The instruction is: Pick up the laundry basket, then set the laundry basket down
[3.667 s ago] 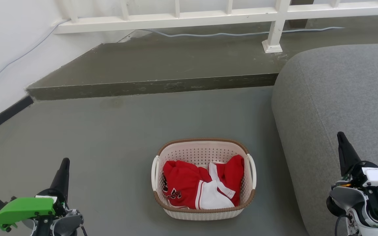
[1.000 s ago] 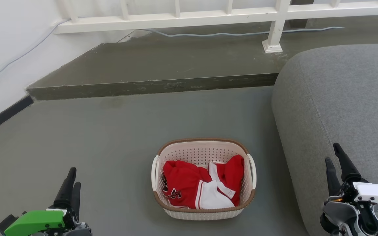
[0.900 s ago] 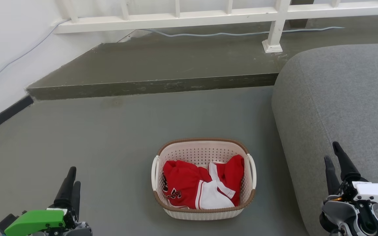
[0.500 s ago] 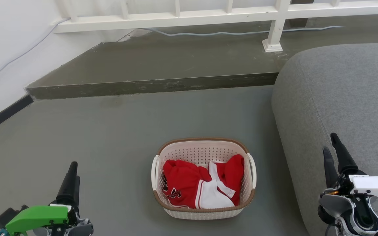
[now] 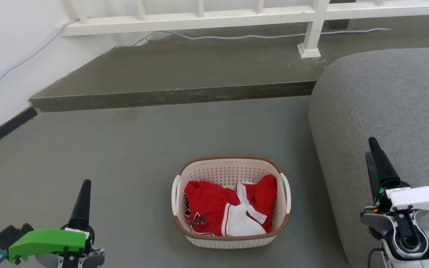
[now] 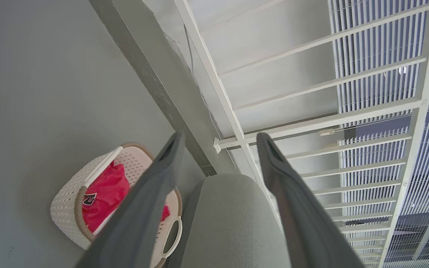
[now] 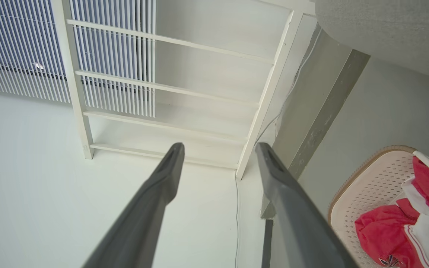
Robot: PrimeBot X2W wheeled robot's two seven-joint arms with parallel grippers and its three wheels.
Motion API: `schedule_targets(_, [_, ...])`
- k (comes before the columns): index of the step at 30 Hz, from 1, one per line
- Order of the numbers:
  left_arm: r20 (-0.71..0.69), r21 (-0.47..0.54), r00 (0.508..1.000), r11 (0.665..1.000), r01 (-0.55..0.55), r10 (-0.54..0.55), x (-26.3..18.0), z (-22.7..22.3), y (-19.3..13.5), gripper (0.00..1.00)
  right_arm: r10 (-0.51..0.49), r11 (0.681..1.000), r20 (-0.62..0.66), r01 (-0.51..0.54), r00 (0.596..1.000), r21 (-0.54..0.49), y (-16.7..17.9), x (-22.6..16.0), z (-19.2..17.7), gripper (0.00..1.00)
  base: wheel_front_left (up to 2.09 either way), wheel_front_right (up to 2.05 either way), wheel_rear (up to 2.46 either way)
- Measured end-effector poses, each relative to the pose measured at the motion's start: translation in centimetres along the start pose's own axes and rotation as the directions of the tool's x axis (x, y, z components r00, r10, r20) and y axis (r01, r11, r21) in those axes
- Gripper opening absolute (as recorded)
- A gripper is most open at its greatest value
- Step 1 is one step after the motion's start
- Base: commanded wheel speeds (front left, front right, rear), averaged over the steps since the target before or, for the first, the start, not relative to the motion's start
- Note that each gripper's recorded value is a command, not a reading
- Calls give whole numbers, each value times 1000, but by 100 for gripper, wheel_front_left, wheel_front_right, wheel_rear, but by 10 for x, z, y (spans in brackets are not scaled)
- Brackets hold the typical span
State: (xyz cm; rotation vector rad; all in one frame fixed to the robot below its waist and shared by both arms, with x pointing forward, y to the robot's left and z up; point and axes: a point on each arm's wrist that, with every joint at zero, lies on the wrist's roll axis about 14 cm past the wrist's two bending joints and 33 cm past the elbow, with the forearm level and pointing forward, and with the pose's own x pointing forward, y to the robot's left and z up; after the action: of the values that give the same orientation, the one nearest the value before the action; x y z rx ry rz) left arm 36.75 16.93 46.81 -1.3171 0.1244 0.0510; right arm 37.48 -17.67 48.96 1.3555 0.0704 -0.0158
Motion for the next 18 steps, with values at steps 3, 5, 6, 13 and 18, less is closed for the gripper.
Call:
schedule_targets(3, [-1, 48, 1000, 999, 3, -3, 0, 0, -1, 100, 9, 999, -8, -10, 1000, -42, 3, 0, -3, 100, 0, 0, 0])
schedule_targets(5, [-6, 93, 1000, 996, 11, -11, 2, 0, -3, 100, 15, 997, -14, -16, 1000, -79, 4, 1, -4, 100, 0, 0, 0])
schedule_targets(6, [-3, 112, 1000, 994, 18, -18, 3, 0, -5, 100, 17, 994, -17, -19, 1000, -103, 5, 1, -4, 100, 0, 0, 0])
schedule_targets(13, [-4, 238, 999, 970, 51, -51, 6, 0, -16, 100, 41, 963, -44, -51, 998, -265, 11, 5, -5, 100, 0, 0, 0])
schedule_targets(18, [-13, 342, 998, 938, 56, -55, 7, -3, -18, 100, 35, 927, -59, -54, 998, -372, 9, 5, -8, 100, 0, 0, 0])
